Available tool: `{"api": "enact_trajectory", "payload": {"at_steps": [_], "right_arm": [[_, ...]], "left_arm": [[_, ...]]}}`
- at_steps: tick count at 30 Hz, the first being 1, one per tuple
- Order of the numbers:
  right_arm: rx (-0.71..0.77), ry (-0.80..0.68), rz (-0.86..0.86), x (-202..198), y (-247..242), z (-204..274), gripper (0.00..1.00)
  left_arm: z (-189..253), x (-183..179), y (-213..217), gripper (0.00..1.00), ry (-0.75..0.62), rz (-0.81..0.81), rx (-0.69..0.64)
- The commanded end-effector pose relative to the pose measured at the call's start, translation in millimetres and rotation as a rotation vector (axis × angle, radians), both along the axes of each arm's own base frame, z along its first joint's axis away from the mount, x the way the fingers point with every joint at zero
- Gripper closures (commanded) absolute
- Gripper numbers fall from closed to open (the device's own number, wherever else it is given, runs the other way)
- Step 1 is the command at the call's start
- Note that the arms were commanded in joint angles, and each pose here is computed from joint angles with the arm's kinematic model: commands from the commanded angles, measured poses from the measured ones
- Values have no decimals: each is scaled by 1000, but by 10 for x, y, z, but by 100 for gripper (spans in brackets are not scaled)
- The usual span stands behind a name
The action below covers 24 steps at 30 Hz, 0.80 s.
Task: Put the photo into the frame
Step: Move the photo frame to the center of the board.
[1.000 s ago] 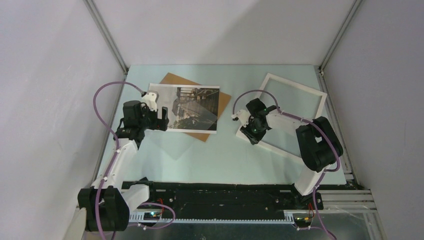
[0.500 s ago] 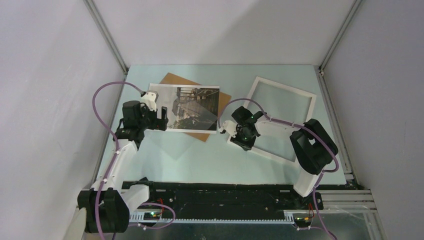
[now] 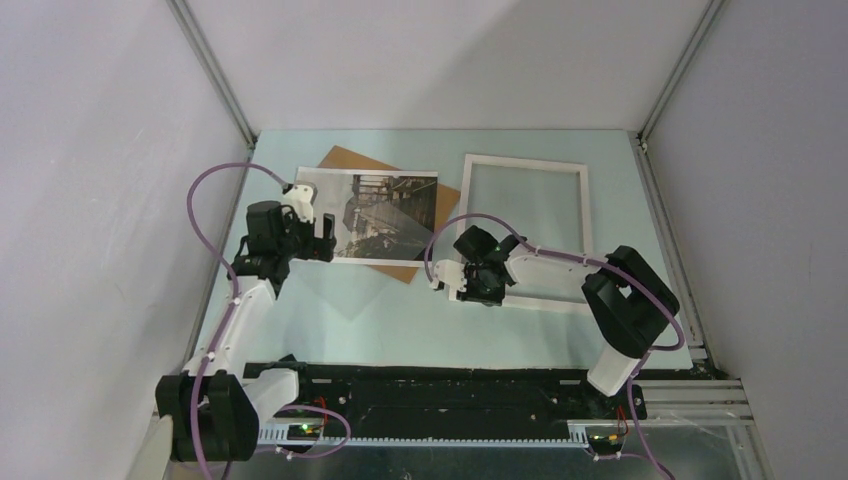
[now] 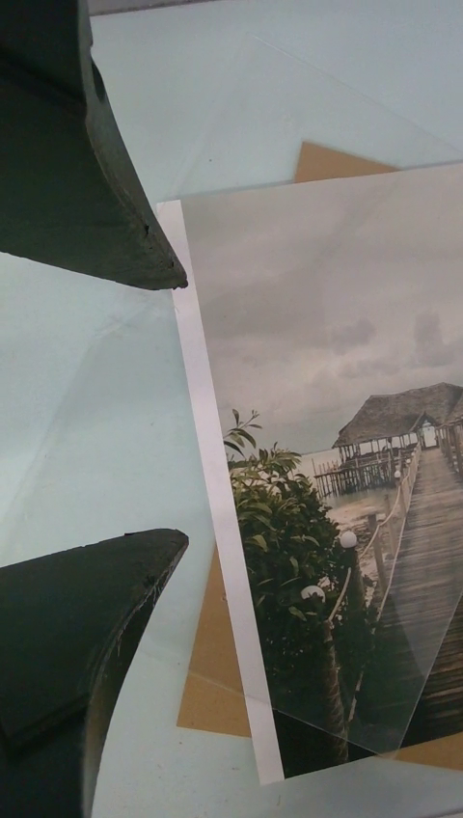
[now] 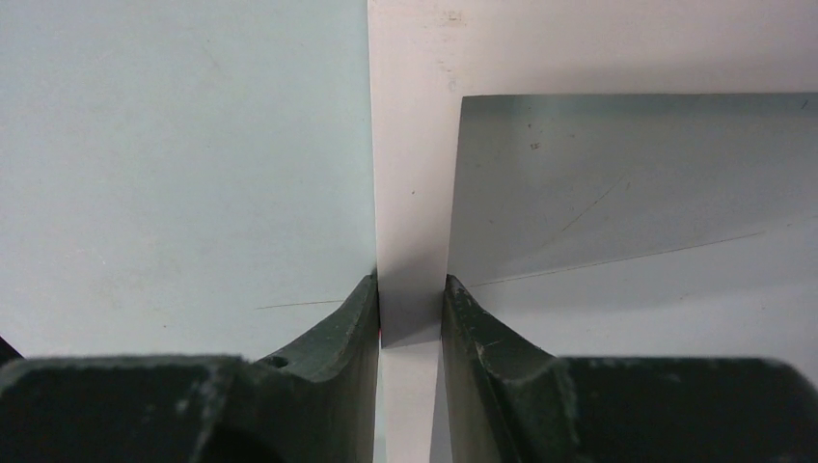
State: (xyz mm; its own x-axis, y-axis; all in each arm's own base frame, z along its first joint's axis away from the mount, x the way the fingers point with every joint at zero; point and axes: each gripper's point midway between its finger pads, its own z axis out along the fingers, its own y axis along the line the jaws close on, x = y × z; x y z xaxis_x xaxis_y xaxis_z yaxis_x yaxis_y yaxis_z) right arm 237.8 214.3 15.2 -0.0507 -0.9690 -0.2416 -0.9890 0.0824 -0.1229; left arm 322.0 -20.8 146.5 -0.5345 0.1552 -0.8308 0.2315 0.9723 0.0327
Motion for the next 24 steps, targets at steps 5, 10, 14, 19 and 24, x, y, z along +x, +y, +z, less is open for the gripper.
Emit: {"api": "enact_trajectory", "payload": {"at_steps": [5, 10, 14, 19, 24], "right_arm": [[2, -26, -47, 40, -106, -9, 42], [145, -36, -175, 207, 75, 387, 17], [306, -61, -265, 485, 368, 885, 1], [427, -21, -354, 755, 725, 1135, 1], [527, 95, -436, 1133, 1157, 1251, 0]], "left_arm": [[-1, 121, 123, 2, 1, 43, 63], [-54, 242, 322, 2, 46, 146, 119], [-231, 265, 514, 2, 157, 226, 96], [-522, 132, 616, 2, 356, 240, -24], [-721, -55, 640, 2, 467, 232, -19]]}}
